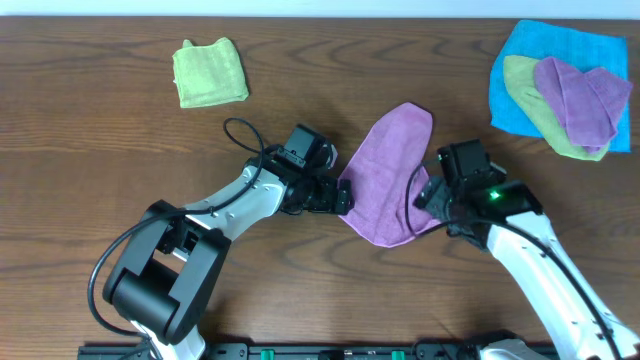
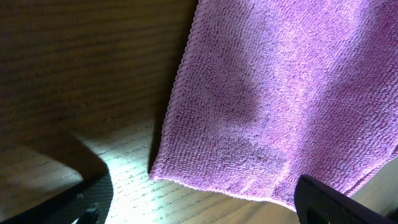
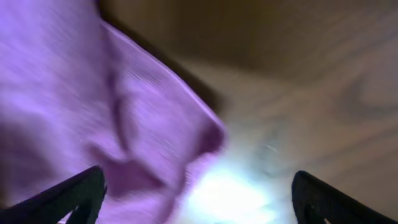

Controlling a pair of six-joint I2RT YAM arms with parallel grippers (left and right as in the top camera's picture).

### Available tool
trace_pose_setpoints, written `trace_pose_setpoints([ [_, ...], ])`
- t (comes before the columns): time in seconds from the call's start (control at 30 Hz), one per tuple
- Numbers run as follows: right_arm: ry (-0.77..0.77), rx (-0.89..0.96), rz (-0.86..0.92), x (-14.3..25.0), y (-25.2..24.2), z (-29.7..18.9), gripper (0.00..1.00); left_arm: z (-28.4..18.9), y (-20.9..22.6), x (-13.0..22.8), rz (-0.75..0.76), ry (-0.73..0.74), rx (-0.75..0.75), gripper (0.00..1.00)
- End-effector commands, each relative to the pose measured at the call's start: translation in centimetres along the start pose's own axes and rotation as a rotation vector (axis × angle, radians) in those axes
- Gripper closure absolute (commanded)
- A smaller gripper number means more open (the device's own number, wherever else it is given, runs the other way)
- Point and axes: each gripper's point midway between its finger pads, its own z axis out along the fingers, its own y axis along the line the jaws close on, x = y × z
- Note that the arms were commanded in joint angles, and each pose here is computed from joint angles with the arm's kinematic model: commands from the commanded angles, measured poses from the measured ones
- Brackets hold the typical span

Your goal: Fold the cloth

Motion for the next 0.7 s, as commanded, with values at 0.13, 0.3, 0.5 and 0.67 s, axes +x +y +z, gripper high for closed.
trace_pose_setpoints([
  [0.13, 0.088, 0.021, 0.327, 3.2, -1.7, 2.8, 0.1, 2.2, 4.1, 4.0, -0.08, 0.124, -0.117, 0.05],
  [0.3, 0.128, 0.018, 0.373, 4.7, -2.3, 3.9, 0.2, 2.2, 4.2, 4.1, -0.083, 0.13, -0.12, 0.05],
  [0.5, 0.04, 0.053, 0.326, 3.2, -3.2, 4.1, 0.38, 2.2, 4.2, 4.1, -0.083, 0.13, -0.119, 0.05],
  [0.67, 0.001, 0.09, 0.306, 3.0, -4.2, 4.5, 0.73, 2.2, 4.1, 4.1, -0.083, 0.131, -0.116, 0.05],
])
